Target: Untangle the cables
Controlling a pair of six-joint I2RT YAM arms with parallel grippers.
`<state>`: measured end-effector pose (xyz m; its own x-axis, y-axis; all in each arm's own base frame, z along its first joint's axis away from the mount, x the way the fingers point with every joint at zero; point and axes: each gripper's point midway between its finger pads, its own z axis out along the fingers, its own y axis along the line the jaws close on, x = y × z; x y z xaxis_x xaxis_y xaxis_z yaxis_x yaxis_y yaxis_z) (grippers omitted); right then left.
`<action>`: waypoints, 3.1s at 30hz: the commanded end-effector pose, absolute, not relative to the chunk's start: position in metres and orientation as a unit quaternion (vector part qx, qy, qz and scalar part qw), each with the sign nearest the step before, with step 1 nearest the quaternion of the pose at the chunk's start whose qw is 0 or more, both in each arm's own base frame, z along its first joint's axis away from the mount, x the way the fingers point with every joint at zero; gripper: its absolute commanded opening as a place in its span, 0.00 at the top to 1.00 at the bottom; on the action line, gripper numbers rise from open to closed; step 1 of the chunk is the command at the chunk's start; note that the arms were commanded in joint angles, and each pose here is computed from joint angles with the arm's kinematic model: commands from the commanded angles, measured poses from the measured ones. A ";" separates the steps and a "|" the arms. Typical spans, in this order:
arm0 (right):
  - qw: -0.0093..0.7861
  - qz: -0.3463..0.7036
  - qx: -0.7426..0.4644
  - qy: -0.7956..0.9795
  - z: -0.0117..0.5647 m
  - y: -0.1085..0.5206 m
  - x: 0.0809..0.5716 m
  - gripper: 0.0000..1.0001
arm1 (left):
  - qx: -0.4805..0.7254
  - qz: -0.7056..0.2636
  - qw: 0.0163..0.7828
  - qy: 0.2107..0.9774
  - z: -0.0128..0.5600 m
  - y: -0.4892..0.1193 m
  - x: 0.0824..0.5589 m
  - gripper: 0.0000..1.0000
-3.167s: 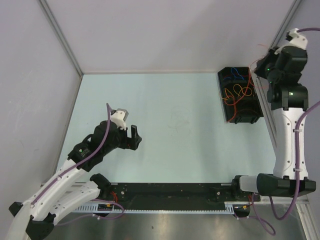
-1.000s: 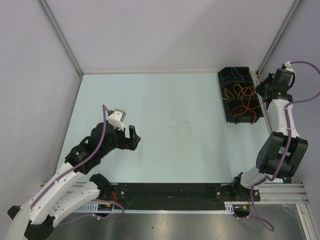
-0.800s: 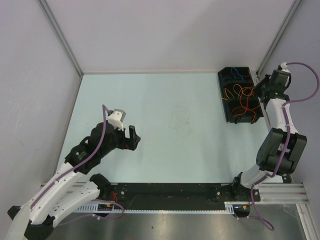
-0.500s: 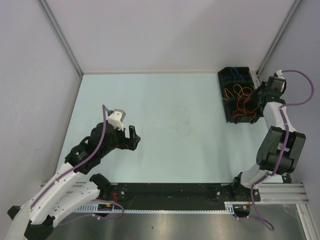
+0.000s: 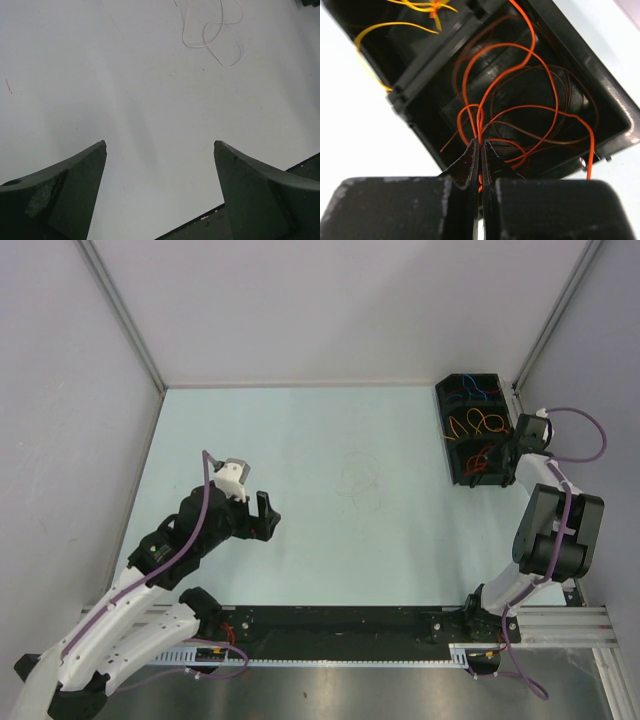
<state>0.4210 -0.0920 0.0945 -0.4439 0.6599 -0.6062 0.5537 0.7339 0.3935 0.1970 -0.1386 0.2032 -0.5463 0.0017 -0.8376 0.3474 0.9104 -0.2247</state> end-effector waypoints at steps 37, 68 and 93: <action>0.468 0.130 0.381 0.787 0.217 -0.093 0.430 0.54 | 0.084 -0.195 0.488 0.847 0.215 -0.136 0.199 0.07; 0.400 0.103 0.344 0.843 0.153 -0.061 0.441 0.91 | 0.083 -0.191 0.485 0.850 0.212 -0.136 0.199 0.07; 0.353 0.165 -0.034 0.920 0.135 0.179 0.423 0.39 | 0.088 -0.201 0.489 0.844 0.217 -0.137 0.197 0.07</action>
<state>0.4136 0.1674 0.1341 -0.7643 0.1481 -0.6276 -0.1140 0.9269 0.3575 0.1959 -0.1345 0.2081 -0.5250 -0.0155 -0.8510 0.3402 0.9126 -0.2266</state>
